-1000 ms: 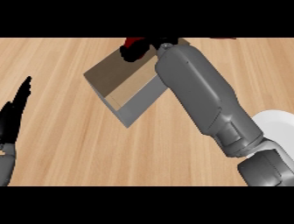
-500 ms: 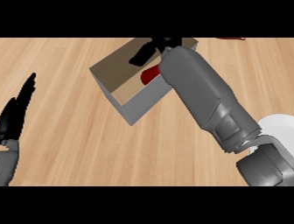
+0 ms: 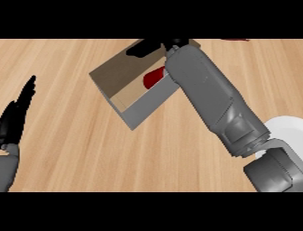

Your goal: Pick the can from the plate and place it in the cardboard box

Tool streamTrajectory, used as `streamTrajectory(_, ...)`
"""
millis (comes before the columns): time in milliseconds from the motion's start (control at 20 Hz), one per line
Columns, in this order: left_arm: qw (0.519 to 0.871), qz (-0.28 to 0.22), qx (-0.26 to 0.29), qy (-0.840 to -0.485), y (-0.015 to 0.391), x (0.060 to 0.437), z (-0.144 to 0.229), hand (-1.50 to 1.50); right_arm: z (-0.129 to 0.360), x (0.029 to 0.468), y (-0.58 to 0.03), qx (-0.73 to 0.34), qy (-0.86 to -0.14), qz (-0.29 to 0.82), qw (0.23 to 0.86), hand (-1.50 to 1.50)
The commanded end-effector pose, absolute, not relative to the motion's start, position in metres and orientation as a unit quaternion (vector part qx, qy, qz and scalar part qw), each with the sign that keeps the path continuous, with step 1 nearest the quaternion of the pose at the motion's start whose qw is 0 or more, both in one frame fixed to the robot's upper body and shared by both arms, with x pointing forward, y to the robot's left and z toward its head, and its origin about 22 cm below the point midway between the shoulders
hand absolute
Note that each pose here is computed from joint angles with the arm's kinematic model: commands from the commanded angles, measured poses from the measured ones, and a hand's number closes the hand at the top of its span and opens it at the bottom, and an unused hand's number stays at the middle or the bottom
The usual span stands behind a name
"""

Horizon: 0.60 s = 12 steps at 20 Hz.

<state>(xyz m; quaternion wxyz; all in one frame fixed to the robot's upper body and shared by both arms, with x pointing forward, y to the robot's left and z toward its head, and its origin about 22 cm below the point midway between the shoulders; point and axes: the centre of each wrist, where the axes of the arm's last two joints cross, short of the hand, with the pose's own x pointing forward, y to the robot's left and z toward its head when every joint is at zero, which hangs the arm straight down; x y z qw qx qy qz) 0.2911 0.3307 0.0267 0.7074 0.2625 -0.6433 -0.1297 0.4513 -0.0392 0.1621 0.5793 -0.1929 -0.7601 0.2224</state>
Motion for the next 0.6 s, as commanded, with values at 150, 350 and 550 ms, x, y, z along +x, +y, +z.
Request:
streamTrajectory(150,0.715,-0.113,0.277,-0.632,0.338,0.284,0.025,0.00,0.161,0.456,-0.055,-0.133,-0.798,0.129,0.574,-1.50)
streamTrajectory(350,0.715,-0.114,0.279,-0.631,0.348,0.271,0.017,0.00,0.158,0.470,-0.113,-0.118,-0.797,0.112,0.582,-1.50)
streamTrajectory(550,0.725,-0.094,0.283,-0.621,0.356,0.274,0.023,0.00,0.157,0.474,-0.154,-0.134,-0.790,0.088,0.592,-1.50)
